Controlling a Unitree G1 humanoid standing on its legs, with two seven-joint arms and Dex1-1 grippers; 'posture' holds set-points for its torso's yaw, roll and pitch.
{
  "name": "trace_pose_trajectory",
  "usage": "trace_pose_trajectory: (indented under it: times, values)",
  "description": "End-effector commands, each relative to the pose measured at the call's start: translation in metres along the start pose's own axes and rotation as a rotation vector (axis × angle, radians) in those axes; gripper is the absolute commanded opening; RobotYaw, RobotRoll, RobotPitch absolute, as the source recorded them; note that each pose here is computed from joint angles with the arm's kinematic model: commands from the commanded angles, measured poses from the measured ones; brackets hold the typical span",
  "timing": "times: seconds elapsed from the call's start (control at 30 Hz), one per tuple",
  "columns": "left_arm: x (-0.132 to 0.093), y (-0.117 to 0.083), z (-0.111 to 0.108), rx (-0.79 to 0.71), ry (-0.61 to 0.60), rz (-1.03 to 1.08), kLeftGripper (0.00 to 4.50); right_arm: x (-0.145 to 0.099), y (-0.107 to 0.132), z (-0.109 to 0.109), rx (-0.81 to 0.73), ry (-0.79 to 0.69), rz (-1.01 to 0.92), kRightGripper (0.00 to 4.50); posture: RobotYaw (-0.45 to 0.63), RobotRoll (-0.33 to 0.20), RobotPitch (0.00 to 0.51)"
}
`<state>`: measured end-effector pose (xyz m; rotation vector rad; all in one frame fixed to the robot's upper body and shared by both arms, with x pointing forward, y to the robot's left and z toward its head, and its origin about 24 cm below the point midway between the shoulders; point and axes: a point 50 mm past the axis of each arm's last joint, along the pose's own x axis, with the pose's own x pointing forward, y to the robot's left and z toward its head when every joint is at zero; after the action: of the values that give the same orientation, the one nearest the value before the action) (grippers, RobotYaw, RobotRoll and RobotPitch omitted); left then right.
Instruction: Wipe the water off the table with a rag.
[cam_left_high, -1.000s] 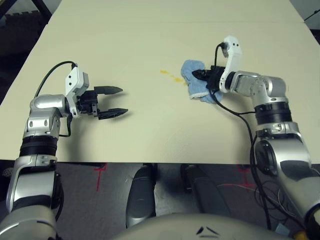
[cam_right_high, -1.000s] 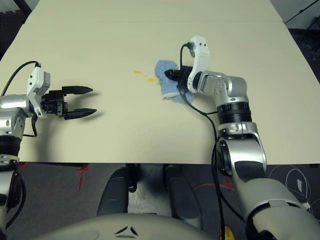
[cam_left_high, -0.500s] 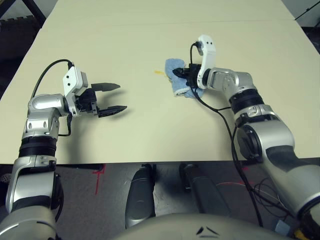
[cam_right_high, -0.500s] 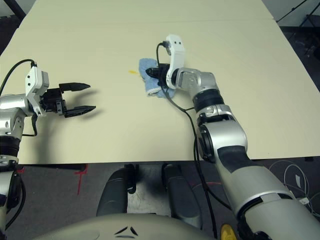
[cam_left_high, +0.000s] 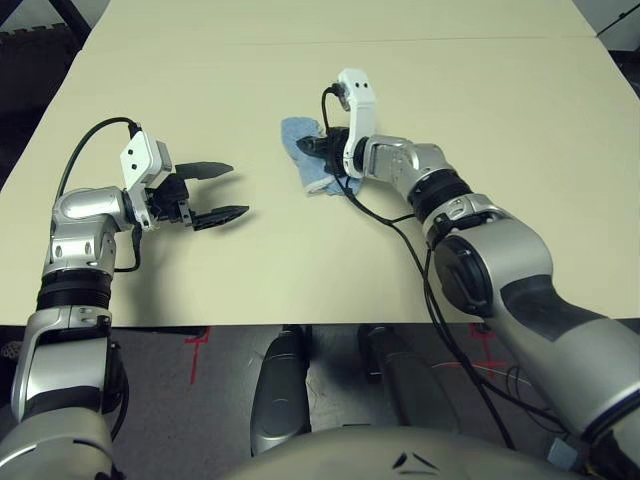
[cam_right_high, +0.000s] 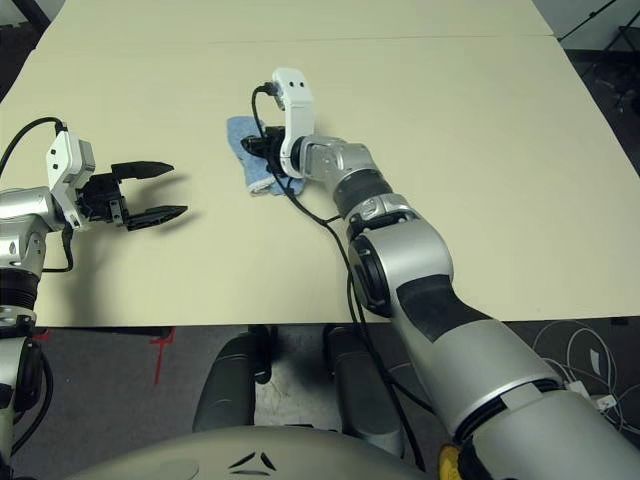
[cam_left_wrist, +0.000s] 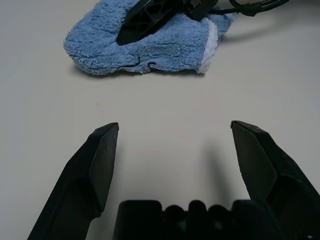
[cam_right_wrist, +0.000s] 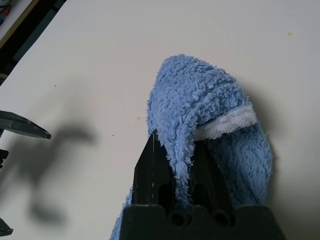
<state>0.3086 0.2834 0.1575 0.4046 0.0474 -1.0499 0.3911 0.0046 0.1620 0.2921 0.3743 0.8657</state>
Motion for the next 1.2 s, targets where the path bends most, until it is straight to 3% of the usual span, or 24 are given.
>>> trace_pose_trajectory:
  times: [0.03,0.4,0.67,0.77,1.0,1.2]
  values:
    - [-0.006,-0.001,-0.004,-0.005,0.028,0.007,4.5,0.001,-0.003,-0.008,-0.01,0.034,-0.028,0.05,0.19,0.0,0.272]
    - [-0.001,0.002,-0.006,-0.009,0.03,0.007,4.5,-0.049,-0.067,-0.002,-0.109,0.07,-0.191,0.05,0.15,0.0,0.277]
    - [0.002,0.006,-0.005,-0.004,0.022,0.007,4.5,-0.105,-0.112,-0.006,-0.108,0.131,-0.282,0.05,0.13,0.0,0.274]
    - [0.003,0.006,-0.006,-0.005,0.021,0.008,4.5,-0.124,-0.117,0.003,-0.093,0.092,-0.28,0.05,0.12,0.0,0.269]
    - [0.007,0.007,-0.008,-0.008,0.018,0.007,4.5,-0.157,-0.096,0.057,-0.075,-0.116,-0.188,0.04,0.09,0.0,0.256]
    - [0.015,0.01,-0.007,-0.004,0.006,0.001,4.5,-0.195,-0.088,0.094,-0.116,-0.214,-0.24,0.04,0.06,0.0,0.242]
